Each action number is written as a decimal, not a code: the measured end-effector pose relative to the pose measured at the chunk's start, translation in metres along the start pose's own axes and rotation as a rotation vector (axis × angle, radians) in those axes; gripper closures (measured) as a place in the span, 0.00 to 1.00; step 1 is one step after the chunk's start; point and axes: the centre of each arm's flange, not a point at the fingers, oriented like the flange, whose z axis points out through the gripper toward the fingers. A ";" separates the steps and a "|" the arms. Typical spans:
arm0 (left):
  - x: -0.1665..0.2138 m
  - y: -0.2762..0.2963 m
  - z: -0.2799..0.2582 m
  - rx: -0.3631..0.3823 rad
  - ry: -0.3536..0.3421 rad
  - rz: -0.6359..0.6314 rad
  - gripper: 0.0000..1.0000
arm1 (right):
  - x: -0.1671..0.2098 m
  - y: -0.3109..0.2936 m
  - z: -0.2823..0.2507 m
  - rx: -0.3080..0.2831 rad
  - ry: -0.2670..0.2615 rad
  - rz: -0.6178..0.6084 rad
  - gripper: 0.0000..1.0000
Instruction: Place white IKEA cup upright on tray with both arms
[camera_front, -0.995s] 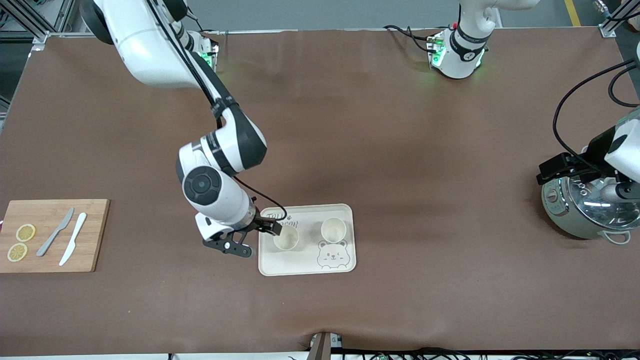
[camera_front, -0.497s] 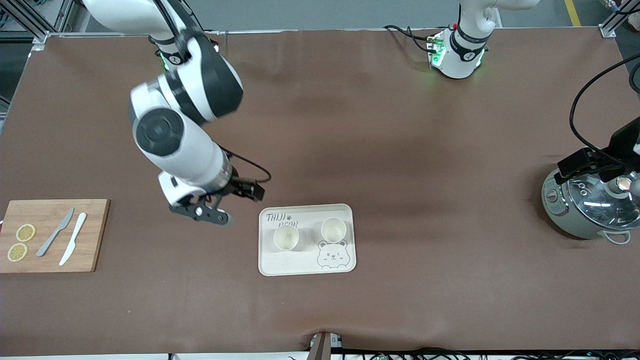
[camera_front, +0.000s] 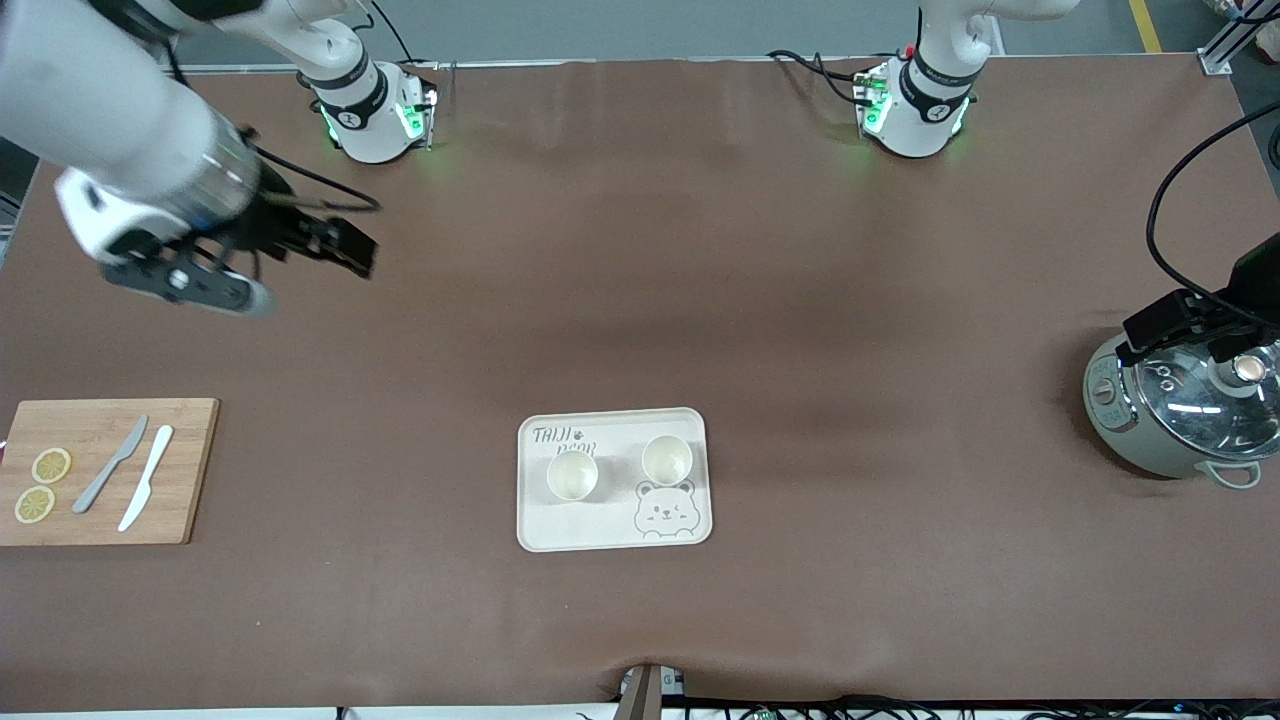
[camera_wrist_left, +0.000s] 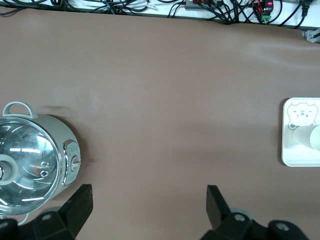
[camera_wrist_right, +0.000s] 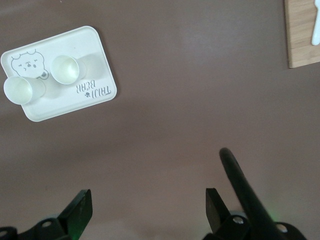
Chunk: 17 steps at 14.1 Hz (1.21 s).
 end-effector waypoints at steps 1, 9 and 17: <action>0.000 0.002 0.000 0.000 0.000 0.003 0.00 | -0.003 0.024 -0.008 0.001 0.005 -0.021 0.00; -0.001 0.012 0.001 -0.003 -0.002 0.019 0.00 | 0.026 0.204 -0.009 0.002 0.038 -0.120 0.00; -0.001 0.014 -0.001 -0.003 0.000 0.022 0.00 | 0.040 0.212 0.003 -0.027 0.056 -0.125 0.00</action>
